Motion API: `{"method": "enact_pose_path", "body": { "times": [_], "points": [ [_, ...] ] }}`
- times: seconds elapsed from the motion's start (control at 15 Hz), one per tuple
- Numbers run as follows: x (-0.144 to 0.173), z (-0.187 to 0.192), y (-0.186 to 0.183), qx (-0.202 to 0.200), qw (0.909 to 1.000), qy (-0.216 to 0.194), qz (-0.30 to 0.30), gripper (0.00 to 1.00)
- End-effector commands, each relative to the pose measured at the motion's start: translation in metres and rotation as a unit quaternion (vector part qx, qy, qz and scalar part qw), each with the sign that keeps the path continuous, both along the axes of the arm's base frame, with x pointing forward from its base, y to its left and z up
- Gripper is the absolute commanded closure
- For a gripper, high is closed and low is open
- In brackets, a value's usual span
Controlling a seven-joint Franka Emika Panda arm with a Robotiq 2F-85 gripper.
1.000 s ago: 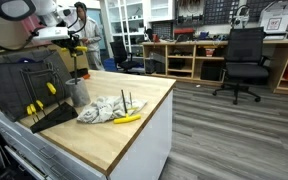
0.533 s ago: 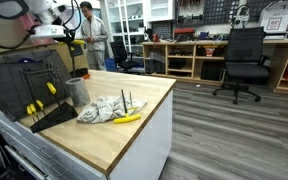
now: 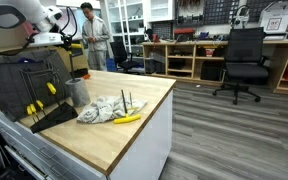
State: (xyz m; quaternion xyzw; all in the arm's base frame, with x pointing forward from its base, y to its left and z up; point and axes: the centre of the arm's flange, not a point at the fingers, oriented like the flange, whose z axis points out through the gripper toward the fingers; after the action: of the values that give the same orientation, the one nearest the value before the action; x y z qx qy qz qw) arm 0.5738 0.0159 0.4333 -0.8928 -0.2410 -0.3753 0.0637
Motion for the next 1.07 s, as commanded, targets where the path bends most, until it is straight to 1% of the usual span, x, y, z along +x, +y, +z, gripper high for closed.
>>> {"method": "enact_pose_path", "body": {
  "times": [0.0, 0.2, 0.33, 0.4, 0.6, 0.8, 1.0],
  "points": [
    [0.002, -0.018, 0.000, -0.020, 0.9995, -0.025, -0.008, 0.96],
    [0.006, -0.033, -0.005, -0.031, 0.9990, -0.025, -0.018, 0.96],
    [-0.010, -0.034, -0.029, -0.034, 0.9990, -0.018, -0.021, 0.96],
    [-0.007, -0.042, -0.028, -0.036, 0.9990, -0.014, -0.022, 0.96],
    [-0.015, -0.062, -0.033, -0.034, 0.9986, 0.001, -0.040, 0.96],
    [-0.023, -0.097, -0.027, -0.039, 0.9976, 0.030, -0.049, 0.96],
    [-0.034, -0.133, -0.022, -0.062, 0.9952, 0.048, -0.059, 0.96]
  ]
}}
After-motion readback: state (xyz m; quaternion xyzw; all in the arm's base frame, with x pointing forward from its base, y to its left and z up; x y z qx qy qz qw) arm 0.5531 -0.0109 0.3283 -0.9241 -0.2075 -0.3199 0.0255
